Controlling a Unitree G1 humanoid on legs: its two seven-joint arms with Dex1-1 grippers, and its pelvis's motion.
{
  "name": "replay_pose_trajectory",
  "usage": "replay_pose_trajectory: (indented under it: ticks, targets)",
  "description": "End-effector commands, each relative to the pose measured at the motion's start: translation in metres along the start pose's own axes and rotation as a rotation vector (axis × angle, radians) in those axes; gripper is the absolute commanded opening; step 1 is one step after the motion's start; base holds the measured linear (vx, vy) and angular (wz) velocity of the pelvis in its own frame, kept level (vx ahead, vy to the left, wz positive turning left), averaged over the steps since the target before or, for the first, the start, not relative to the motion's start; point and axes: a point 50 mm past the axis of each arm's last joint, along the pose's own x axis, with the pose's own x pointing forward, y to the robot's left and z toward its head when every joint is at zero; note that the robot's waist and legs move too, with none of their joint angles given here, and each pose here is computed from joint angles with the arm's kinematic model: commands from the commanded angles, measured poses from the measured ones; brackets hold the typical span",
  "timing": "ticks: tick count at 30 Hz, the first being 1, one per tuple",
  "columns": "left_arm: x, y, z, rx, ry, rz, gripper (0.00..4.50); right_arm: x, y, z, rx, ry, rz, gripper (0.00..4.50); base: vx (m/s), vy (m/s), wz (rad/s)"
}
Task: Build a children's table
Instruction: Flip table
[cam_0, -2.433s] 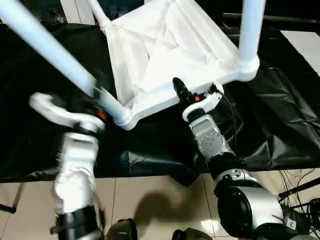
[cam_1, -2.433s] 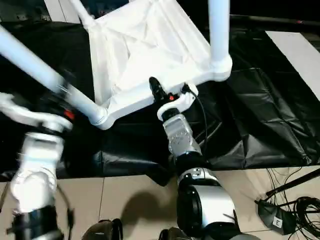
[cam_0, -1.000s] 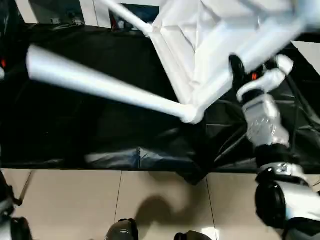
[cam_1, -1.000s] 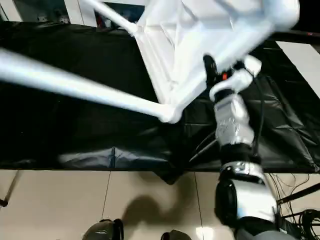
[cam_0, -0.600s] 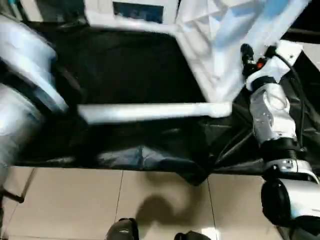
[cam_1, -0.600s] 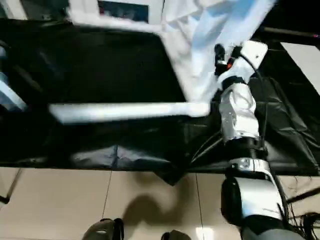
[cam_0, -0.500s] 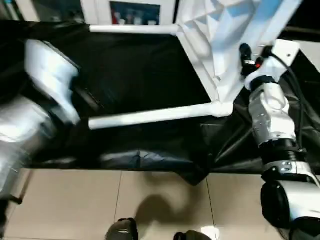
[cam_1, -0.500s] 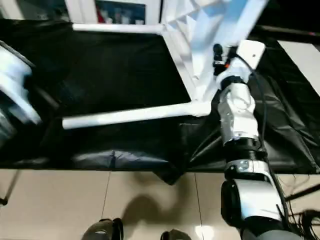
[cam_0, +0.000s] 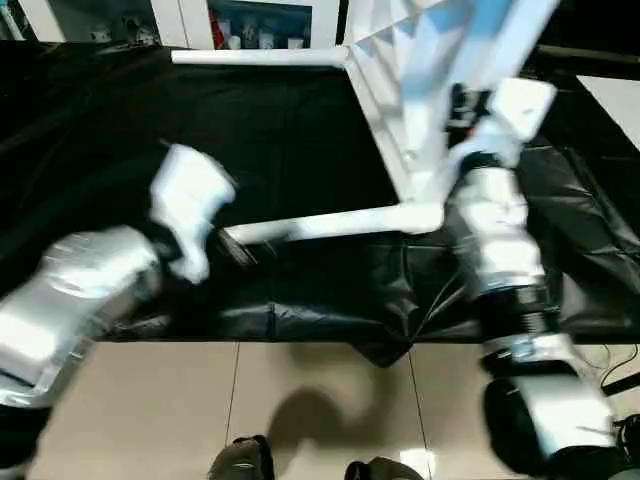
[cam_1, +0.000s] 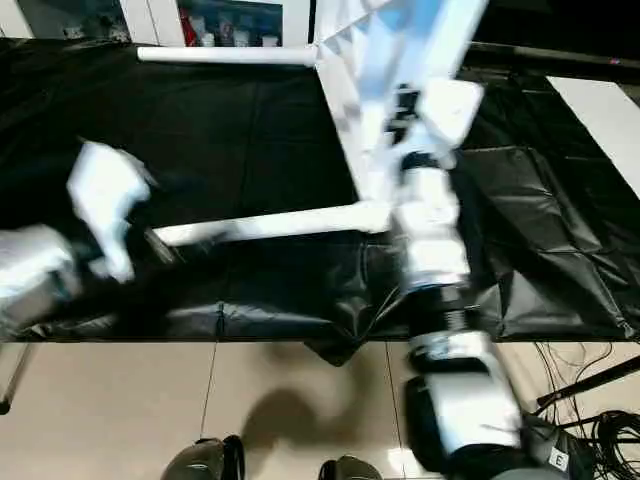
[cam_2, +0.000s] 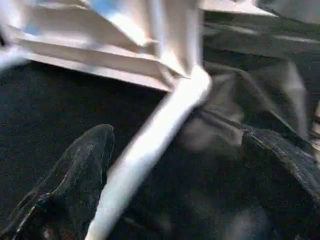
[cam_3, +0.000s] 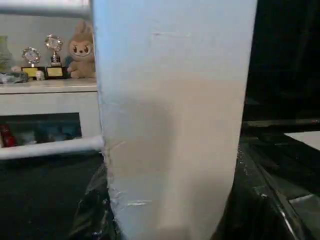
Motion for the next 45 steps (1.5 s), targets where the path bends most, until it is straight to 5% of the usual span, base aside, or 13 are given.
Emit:
replay_pose_trajectory:
  ticks: [1, 10, 14, 22, 26, 30, 33, 45]
  targets:
    - [0.004, -0.004, 0.002, 0.023, 0.003, -0.02, 4.5, -0.005, 0.004, -0.008, 0.011, 0.031, 0.017, 1.45, 0.0, 0.0, 0.0]
    - [0.007, 0.002, 0.026, 0.158, -0.158, 0.09, 4.5, -0.014, 0.001, -0.002, 0.01, -0.037, 0.105, 2.5, 0.0, 0.0, 0.0]
    - [0.01, 0.0, 0.0, 0.152, -0.097, 0.16, 4.5, -0.021, -0.006, -0.001, -0.006, -0.098, 0.127, 2.78, 0.0, 0.0, 0.0]
    - [0.016, 0.006, -0.027, 0.018, -0.239, 0.429, 4.5, -0.04, -0.01, 0.008, 0.03, -0.293, 0.218, 3.45, 0.0, 0.0, 0.0]
    - [0.017, -0.006, -0.056, 0.026, -0.049, 0.28, 4.5, -0.045, -0.009, 0.005, 0.038, -0.274, 0.313, 3.45, 0.0, 0.0, 0.0]
    - [0.017, -0.028, -0.064, -0.016, -0.021, 0.078, 4.5, -0.044, -0.006, -0.016, 0.036, -0.124, 0.37, 3.45, 0.0, 0.0, 0.0]
    - [0.011, -0.036, -0.066, -0.017, -0.009, -0.021, 4.5, -0.048, 0.005, -0.019, 0.075, -0.099, 0.522, 3.45, 0.0, 0.0, 0.0]
    - [-0.003, -0.009, -0.1, 0.044, 0.251, 0.172, 4.5, -0.038, -0.019, -0.01, 0.217, -0.124, 0.612, 3.45, 0.0, 0.0, 0.0]
